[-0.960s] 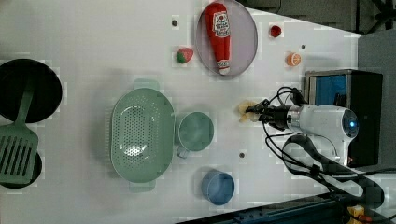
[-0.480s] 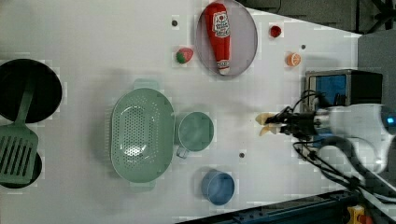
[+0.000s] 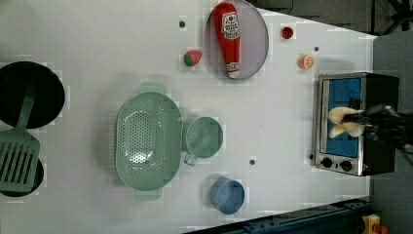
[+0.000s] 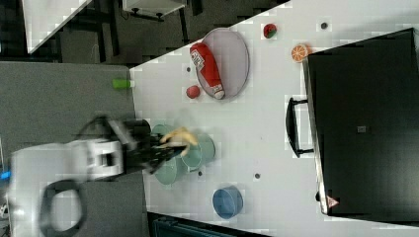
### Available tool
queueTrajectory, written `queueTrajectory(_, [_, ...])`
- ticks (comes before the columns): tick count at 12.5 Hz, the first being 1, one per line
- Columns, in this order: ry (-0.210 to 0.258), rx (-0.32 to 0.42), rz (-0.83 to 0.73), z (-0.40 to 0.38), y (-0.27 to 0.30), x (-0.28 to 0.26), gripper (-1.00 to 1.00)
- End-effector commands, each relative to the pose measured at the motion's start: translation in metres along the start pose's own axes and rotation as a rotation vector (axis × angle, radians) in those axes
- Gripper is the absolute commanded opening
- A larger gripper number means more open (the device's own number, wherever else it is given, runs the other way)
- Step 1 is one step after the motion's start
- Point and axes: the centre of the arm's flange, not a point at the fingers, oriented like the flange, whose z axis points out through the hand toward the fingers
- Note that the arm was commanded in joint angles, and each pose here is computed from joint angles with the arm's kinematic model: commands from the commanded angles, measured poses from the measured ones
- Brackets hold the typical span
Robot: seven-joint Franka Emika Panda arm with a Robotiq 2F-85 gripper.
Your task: Pick Banana and place it in mug.
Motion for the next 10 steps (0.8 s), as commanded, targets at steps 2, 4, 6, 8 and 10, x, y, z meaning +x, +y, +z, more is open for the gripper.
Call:
queueTrajectory(2, [0.001, -0.042, -0.038, -0.019, -0.034, -0.036, -0.32])
queueTrajectory(4, [0.011, -0.060, -0.001, -0.022, -0.063, -0.073, -0.32])
queueTrajectory(6, [0.020, -0.077, 0.020, -0.015, -0.090, -0.113, -0.32])
queueTrajectory(8, [-0.009, -0.079, 0.004, -0.004, -0.114, -0.154, -0.32])
queueTrajectory(10, [-0.063, -0.080, 0.037, 0.012, -0.132, -0.186, -0.32])
